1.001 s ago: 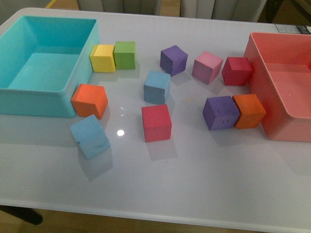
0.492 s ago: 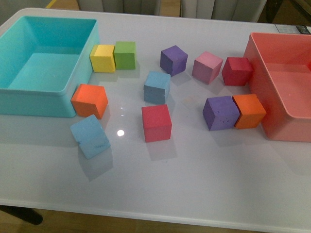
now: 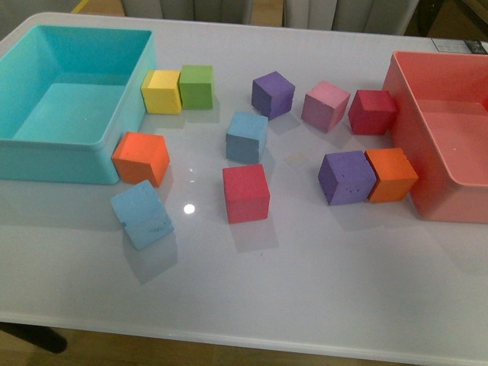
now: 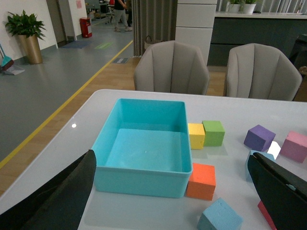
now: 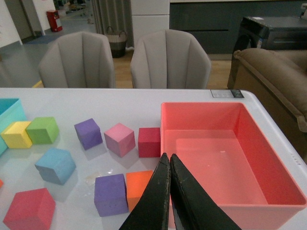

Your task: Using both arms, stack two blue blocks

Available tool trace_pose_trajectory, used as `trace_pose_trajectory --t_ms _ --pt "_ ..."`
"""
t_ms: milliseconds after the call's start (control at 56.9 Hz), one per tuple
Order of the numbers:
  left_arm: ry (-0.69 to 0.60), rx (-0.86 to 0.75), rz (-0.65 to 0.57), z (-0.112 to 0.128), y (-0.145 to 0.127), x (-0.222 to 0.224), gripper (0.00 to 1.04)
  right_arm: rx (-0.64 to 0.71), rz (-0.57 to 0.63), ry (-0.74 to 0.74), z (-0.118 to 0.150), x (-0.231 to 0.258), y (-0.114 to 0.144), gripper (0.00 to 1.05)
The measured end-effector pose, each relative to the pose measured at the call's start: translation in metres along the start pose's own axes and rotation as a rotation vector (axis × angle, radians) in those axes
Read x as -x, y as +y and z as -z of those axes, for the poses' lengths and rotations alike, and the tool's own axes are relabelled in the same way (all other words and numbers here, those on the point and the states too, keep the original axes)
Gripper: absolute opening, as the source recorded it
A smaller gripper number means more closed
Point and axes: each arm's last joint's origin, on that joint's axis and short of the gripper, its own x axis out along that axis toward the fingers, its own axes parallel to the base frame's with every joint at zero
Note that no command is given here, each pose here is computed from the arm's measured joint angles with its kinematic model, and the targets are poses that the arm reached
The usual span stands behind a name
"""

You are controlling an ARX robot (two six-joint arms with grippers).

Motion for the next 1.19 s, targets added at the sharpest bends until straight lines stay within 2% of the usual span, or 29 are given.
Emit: trace_pose_trajectory --t_ms 1194 --pt "0.0 0.0 0.0 0.0 0.0 0.0 0.96 0.0 -0.001 -0.012 -0.003 0.044 0.0 0.02"
